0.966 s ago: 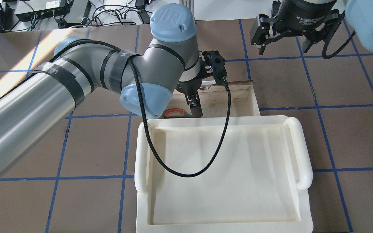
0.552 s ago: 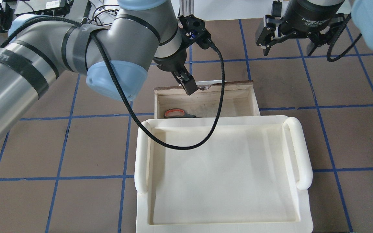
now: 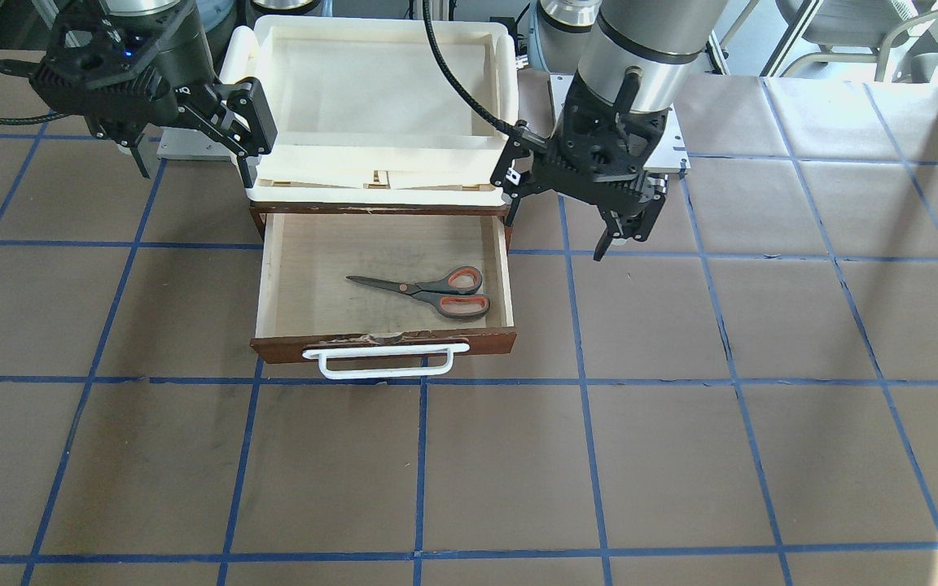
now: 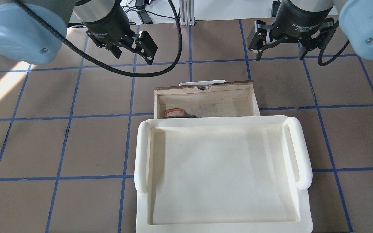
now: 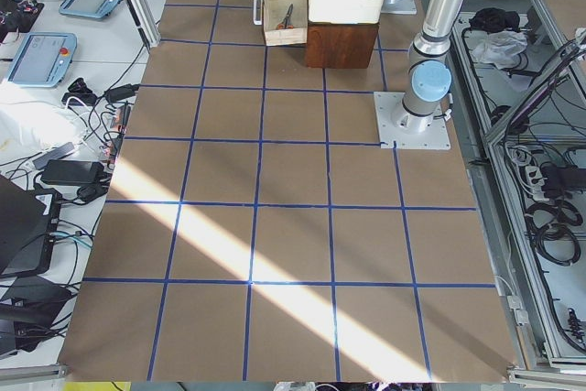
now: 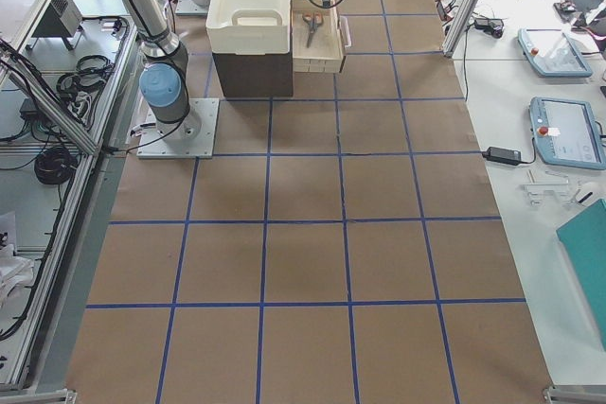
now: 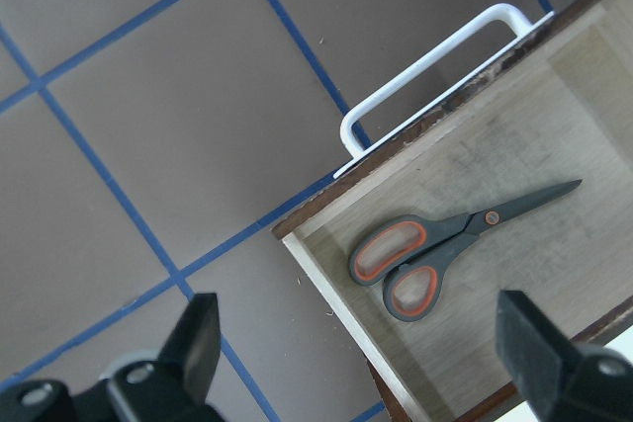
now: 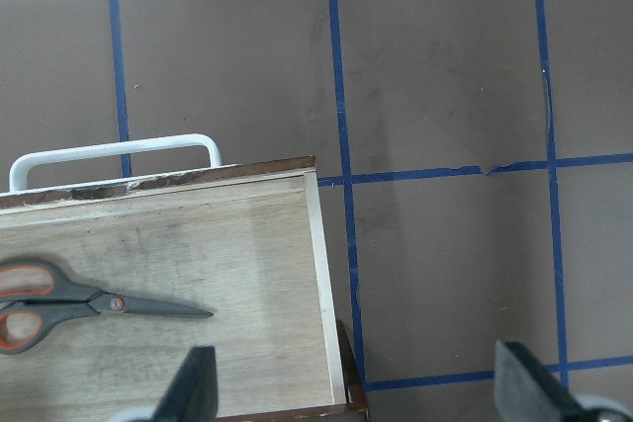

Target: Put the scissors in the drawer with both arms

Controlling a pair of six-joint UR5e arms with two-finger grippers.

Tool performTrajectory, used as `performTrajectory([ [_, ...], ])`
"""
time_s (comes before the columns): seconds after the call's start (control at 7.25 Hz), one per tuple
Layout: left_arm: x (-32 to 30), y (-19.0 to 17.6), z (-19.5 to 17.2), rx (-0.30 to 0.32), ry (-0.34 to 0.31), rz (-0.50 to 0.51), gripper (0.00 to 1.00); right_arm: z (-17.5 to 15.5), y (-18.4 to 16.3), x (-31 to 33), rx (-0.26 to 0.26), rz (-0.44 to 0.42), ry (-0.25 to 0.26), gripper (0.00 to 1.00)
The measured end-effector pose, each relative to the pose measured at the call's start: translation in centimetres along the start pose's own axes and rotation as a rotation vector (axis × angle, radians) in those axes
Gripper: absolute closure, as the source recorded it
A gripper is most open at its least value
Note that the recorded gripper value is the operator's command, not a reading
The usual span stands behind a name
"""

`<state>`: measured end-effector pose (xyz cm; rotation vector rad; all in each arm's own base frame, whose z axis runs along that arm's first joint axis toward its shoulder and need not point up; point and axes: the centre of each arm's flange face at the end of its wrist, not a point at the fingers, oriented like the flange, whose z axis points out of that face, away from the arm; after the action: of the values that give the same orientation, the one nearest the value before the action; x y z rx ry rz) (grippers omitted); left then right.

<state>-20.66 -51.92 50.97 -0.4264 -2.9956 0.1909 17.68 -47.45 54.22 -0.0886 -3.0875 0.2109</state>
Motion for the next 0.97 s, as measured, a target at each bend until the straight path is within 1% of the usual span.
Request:
performTrajectory([
  [0.28,-5.3,1.3,-1.4,-0.037,-0.057,-0.199,0.0,0.1,0.0,-0.5,0.003,-0.012,-0.001,0.0],
  [0.41,-8.0,1.9,-1.9,-0.042,-0.081,-0.271,0.0,0.1,0.0,-0.5,0.004,-0.013,-0.001,0.0],
  [0.55,-10.2,2.4,-2.0,-0.052,-0.099,-0.322,0.0,0.1,0.0,-0.5,0.004,-0.014,-0.001,0.0],
  [0.69,-11.4,2.8,-1.9,-0.062,-0.102,-0.349,0.0,0.1,0.0,-0.5,0.004,-0.013,-0.001,0.0],
  [0.97,-11.7,3.7,-1.2,-0.083,-0.104,-0.359,0.0,0.1,0.1,-0.5,0.004,-0.012,-0.001,0.0],
])
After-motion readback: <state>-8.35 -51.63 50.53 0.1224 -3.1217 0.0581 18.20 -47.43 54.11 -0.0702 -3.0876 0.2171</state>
